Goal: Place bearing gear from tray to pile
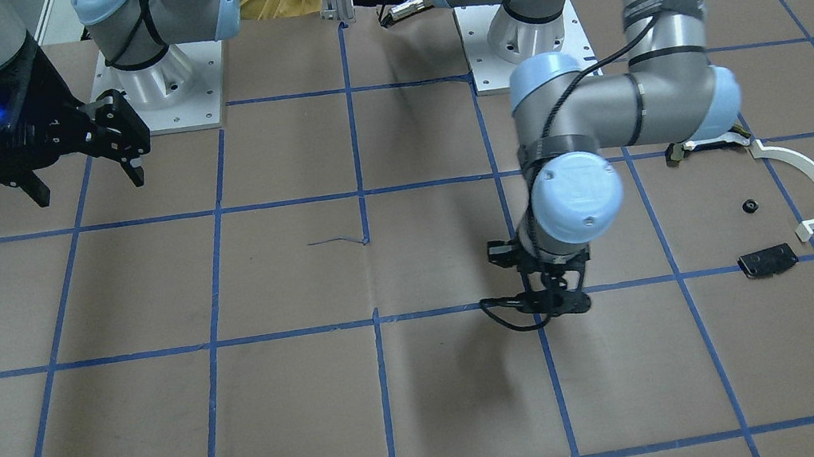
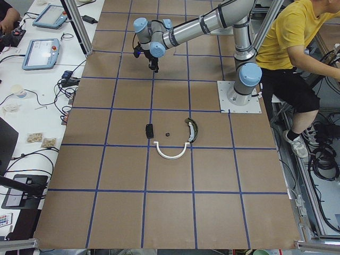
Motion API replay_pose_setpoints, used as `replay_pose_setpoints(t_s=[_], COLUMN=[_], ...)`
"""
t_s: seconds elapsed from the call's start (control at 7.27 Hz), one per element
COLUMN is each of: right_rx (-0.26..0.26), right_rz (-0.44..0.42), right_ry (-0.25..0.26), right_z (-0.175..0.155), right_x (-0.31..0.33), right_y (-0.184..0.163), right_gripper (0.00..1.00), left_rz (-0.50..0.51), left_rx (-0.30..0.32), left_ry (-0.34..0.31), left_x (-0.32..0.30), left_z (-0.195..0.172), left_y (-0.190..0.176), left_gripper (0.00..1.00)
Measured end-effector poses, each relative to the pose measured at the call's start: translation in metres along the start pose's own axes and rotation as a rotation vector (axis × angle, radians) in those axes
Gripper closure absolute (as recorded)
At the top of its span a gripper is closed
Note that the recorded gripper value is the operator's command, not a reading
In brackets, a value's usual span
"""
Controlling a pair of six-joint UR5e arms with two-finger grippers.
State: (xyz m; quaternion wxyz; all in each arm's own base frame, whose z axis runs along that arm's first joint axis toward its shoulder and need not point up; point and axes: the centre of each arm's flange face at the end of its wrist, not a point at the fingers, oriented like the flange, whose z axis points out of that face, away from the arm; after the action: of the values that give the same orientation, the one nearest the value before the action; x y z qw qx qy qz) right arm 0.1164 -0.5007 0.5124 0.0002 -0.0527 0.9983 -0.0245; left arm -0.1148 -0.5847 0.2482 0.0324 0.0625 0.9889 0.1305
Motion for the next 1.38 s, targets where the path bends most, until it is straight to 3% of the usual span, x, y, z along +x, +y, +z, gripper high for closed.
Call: replay_pose_setpoints(t_s=[0.28,0.55,0.83,1.24,1.38], right_rx=[-0.002,-0.002,-0.002,-0.007,-0.011], right_rz=[0.002,0.004,0.005,0.006,0.006], right_ry=[-0.001,-0.003,-0.004,-0.006,-0.007], right_z=[0.001,0.001,0.001,0.003,0.006], right_x=[0.000,0.000,0.000,-0.001,-0.001], right_y=[0.000,0.000,0.000,0.001,0.001], right_gripper=[0.00,0.00,0.00,0.00,0.00], left_rz=[-0.097,-0.156,-0.185,-0.175,-0.172], left_rx=[-0.058,-0.116,-0.103,-0.097,-0.103], left_ry=[-0.013,0.032,0.044,0.045,0.047], left_x=[-0.160,-0.295,-0.345,-0.352,-0.352], left_z=[-0.008,0.029,0.068,0.095,0.099], left_y=[0.013,0.055,0.075,0.072,0.072], left_gripper=[1.00,1.00,1.00,1.00,0.89])
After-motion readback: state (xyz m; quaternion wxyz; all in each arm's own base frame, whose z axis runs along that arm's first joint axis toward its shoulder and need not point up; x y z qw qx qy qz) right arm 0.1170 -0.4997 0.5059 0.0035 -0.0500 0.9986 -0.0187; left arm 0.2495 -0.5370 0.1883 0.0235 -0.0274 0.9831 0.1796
